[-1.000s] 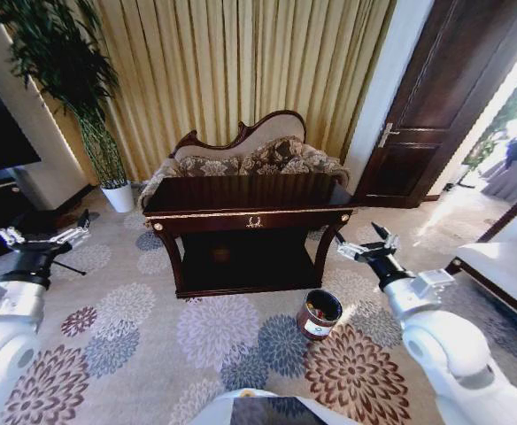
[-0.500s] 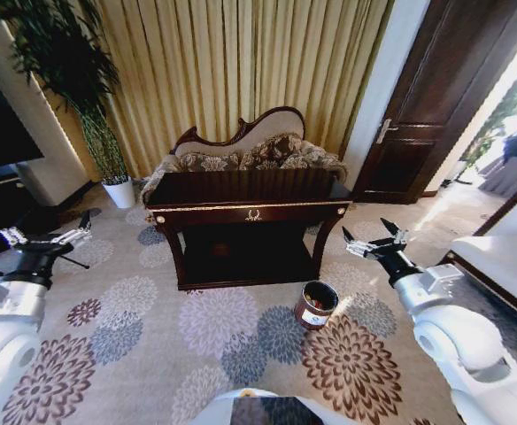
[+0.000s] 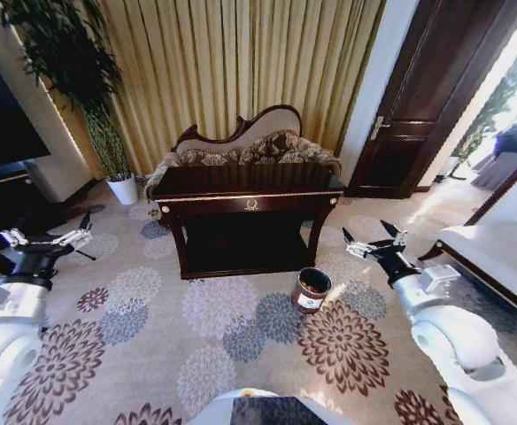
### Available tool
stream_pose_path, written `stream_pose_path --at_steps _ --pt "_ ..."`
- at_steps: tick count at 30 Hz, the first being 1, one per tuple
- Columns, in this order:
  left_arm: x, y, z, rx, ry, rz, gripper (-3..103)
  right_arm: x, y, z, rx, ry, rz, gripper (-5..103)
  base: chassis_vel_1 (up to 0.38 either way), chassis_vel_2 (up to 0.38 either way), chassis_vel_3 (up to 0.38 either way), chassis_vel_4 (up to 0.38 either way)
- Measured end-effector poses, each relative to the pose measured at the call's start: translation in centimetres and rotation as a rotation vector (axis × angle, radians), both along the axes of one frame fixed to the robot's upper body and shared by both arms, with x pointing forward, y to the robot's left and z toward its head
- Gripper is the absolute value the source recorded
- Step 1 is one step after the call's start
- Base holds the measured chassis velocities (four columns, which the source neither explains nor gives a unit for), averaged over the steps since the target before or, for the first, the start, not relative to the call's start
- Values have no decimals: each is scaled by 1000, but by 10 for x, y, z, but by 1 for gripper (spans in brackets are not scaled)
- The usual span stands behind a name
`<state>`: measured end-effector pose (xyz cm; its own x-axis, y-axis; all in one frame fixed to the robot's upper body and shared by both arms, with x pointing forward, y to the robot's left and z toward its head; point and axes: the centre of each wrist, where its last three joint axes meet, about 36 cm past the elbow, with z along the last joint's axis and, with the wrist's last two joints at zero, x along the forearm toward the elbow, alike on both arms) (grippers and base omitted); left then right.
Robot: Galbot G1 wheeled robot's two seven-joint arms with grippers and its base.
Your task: Move to the front of the table and place the trash on the table into the trash bin.
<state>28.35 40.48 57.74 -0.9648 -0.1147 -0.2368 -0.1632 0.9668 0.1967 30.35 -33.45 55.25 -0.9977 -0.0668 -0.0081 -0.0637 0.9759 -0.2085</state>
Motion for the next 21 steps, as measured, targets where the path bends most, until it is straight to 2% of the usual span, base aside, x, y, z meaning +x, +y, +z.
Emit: stream_pose_path --at_steps 14,21 --pt "-4 1 -5 2 -10 1 100 -1 2 -2 12 -8 0 100 183 -183 -177 200" --pt "-5 0 -8 5 -18 -2 100 -2 4 -5 8 -16 -5 100 62 -58 -65 50"
